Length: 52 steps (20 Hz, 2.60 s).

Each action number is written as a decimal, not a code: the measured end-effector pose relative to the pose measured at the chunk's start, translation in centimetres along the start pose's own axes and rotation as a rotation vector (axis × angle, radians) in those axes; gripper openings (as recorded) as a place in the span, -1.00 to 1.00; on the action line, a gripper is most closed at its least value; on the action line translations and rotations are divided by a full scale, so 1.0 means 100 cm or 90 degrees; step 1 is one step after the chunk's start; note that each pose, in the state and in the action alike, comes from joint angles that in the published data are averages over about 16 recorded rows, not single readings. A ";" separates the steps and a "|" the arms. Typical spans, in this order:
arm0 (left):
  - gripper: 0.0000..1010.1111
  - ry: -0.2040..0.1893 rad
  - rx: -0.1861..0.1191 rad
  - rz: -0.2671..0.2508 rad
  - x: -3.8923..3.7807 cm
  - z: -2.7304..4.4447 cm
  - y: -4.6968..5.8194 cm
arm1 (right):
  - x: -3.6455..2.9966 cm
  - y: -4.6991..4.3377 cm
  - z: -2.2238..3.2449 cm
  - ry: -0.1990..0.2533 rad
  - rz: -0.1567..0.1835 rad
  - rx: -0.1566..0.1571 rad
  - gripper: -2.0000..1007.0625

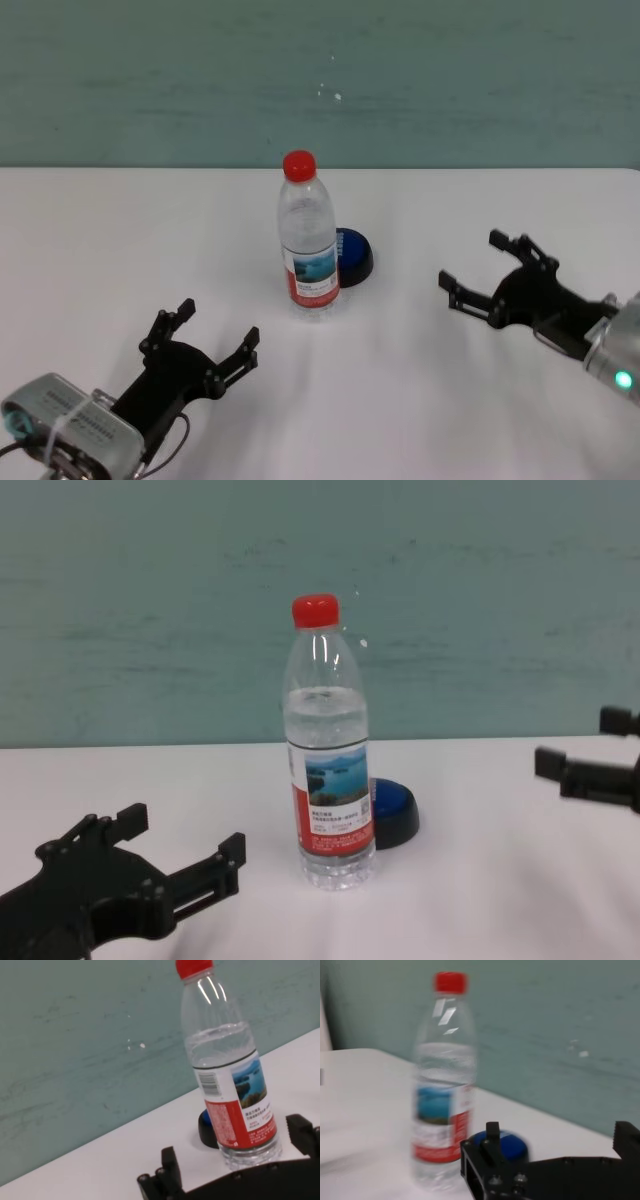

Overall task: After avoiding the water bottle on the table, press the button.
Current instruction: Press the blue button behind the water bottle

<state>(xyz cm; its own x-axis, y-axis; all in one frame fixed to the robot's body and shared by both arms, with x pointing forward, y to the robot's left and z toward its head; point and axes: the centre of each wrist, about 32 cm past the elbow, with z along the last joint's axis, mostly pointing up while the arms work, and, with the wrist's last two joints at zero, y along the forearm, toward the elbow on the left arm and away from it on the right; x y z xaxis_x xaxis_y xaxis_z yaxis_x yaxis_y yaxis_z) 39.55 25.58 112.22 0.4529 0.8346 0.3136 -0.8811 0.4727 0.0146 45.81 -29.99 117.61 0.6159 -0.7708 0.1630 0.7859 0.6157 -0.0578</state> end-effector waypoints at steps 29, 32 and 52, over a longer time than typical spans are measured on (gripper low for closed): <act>0.98 0.000 0.000 0.000 0.0000 0.0000 0.000 | 0.0726 0.1021 -0.0096 -0.001 0.045 -0.012 0.99; 0.98 0.000 0.000 0.000 0.0000 0.0000 0.000 | 0.0734 0.1099 -0.0087 -0.004 0.052 -0.013 0.99; 0.98 0.000 0.000 0.000 0.0000 0.0000 0.000 | 0.0711 0.1530 -0.0051 -0.010 0.081 -0.024 0.99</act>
<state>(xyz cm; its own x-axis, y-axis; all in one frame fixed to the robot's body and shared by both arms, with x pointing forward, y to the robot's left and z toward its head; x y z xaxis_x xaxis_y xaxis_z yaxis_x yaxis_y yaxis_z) 39.55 25.57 112.22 0.4529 0.8345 0.3137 -0.8811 0.4728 0.0145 62.24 -26.13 117.38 0.7098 -0.6843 0.1670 0.7033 0.7014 -0.1154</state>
